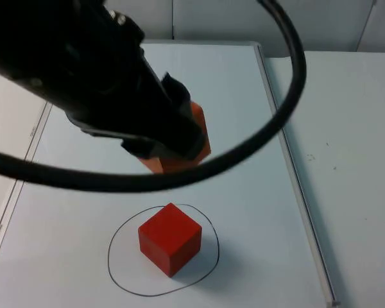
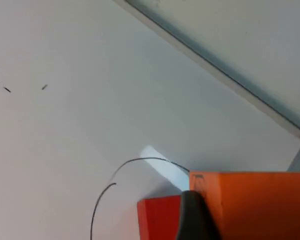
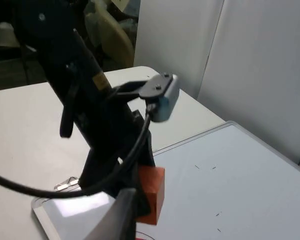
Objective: Pick up one cube with the left hand and another cube with the right hand. First place the cube in the right hand at the target position, then stack the cube in the left hand on top.
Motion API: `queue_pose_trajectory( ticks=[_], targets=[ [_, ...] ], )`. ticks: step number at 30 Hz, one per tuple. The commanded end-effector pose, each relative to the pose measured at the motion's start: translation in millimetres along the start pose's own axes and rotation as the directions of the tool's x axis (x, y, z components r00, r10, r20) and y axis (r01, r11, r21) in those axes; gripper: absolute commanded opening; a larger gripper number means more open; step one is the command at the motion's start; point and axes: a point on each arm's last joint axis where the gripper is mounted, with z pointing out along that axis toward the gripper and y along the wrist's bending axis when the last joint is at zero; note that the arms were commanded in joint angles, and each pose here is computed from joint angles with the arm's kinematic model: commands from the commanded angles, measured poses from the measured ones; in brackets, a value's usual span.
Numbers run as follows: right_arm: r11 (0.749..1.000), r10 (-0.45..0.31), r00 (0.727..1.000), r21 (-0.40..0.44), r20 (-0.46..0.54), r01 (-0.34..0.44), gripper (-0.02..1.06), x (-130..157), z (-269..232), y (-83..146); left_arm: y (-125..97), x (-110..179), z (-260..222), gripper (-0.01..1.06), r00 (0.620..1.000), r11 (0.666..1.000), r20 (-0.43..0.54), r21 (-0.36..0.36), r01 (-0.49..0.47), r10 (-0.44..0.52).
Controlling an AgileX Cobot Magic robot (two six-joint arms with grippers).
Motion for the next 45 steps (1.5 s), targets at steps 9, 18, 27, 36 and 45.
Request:
queue_pose_trajectory(
  ticks=[9,18,27,36,45],
  targets=[
    [1.0,-0.01,1.0,0.001,0.0,0.01,1.05,2.0,-1.1,0.2,8.4,12.2,39.4,0.0,0.995,0.997,-0.074,-0.039,0.063,-0.066],
    [1.0,-0.019,1.0,0.005,-0.001,0.019,1.05,2.0,-1.1,-0.1,13.1,44.6,48.9,0.0,0.986,0.987,-0.096,-0.096,0.127,-0.137],
    [1.0,-0.027,1.0,0.01,0.001,0.027,1.05,1.9,-1.1,-0.6,15.1,41.4,49.0,0.0,0.988,0.984,-0.059,-0.113,0.137,-0.144],
    [0.999,-0.033,0.999,0.014,0.0,0.033,1.05,1.9,-1.1,-0.9,8.1,46.8,62.0,0.0,0.987,0.988,-0.099,-0.1,0.117,-0.127],
    [0.999,-0.037,0.999,0.012,0.006,0.037,1.05,6.5,2.6,0.7,-3.9,42.8,67.4,0.0,0.995,0.992,-0.055,-0.102,0.074,-0.08]
  ],
)
